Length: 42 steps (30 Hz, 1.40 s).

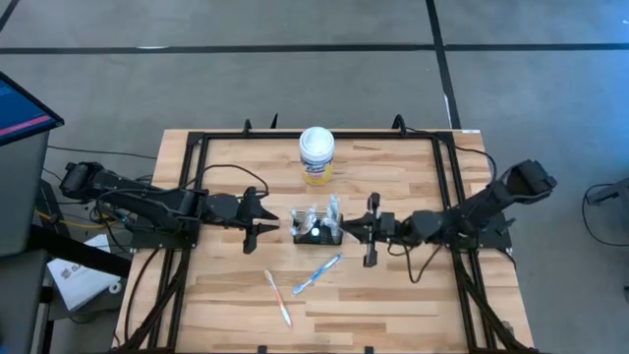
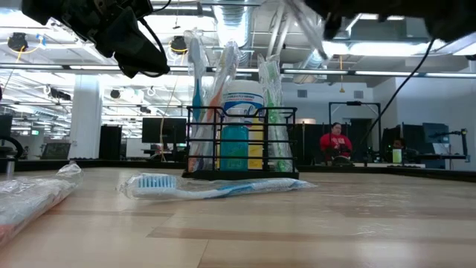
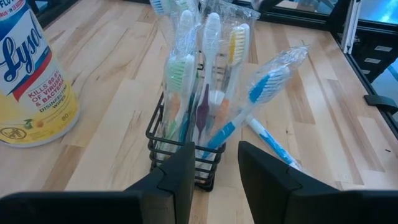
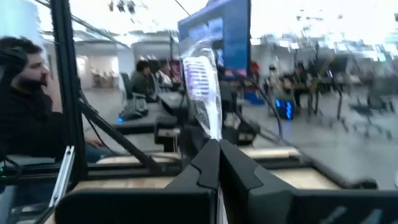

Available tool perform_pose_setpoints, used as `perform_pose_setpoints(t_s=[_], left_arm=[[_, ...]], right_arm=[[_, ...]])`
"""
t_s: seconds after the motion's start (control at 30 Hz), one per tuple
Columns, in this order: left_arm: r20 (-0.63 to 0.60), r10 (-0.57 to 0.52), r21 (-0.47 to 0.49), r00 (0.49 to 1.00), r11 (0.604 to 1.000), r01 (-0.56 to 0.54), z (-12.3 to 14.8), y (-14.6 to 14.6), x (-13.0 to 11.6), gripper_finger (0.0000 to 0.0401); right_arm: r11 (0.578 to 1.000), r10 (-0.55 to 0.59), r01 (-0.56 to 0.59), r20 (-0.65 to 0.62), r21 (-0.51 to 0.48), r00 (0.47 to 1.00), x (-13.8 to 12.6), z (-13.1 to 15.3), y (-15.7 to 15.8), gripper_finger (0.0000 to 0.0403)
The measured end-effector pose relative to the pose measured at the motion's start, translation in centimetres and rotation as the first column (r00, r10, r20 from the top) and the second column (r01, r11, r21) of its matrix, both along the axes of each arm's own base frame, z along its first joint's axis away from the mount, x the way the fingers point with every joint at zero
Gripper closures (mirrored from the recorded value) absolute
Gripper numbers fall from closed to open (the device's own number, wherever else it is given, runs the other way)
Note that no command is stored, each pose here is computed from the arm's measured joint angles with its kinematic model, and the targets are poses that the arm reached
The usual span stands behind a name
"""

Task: Pick & Place toothbrushing station
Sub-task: Put the violet toothbrush into the black mesh organizer

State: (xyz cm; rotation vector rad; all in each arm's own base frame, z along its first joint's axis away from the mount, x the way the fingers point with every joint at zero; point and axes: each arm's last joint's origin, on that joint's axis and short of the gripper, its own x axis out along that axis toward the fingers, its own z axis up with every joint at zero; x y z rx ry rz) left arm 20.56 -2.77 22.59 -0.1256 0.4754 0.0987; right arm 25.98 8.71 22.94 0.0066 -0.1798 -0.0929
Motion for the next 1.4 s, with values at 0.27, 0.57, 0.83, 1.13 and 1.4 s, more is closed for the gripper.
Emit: perform_pose_setpoints(t_s=[0.27, 0.57, 0.83, 1.13, 1.4], left_arm=[[0.000, 0.000, 0.000, 1.000, 1.000, 0.000, 0.0, 0.0, 0.0, 0.0284], [0.000, 0.000, 0.005, 1.000, 1.000, 0.000, 0.0, 0.0, 0.0, 0.0284], [0.013, 0.002, 0.003, 1.000, 1.000, -0.002, 0.1, 0.0, 0.1, 0.0284], [0.015, 0.004, 0.007, 1.000, 1.000, -0.005, 0.1, 0.0, 0.1, 0.0284], [0.016, 0.005, 0.007, 1.000, 1.000, -0.005, 0.1, 0.0, 0.1, 0.0284]], right_arm=[[0.999, 0.038, -0.033, 0.115, -0.042, 0.993, 1.9, -2.0, -1.9, 0.0403], [0.998, 0.063, -0.061, 0.141, -0.017, 0.988, 1.0, -4.4, -3.6, 0.0403], [0.992, 0.113, -0.104, 0.155, -0.064, 0.981, 1.6, -4.2, -4.6, 0.0403], [0.988, 0.149, -0.143, 0.121, -0.060, 0.981, 2.0, -5.1, -5.5, 0.0403], [0.986, 0.158, -0.150, 0.122, -0.073, 0.980, 2.0, -5.1, -5.6, 0.0403]])
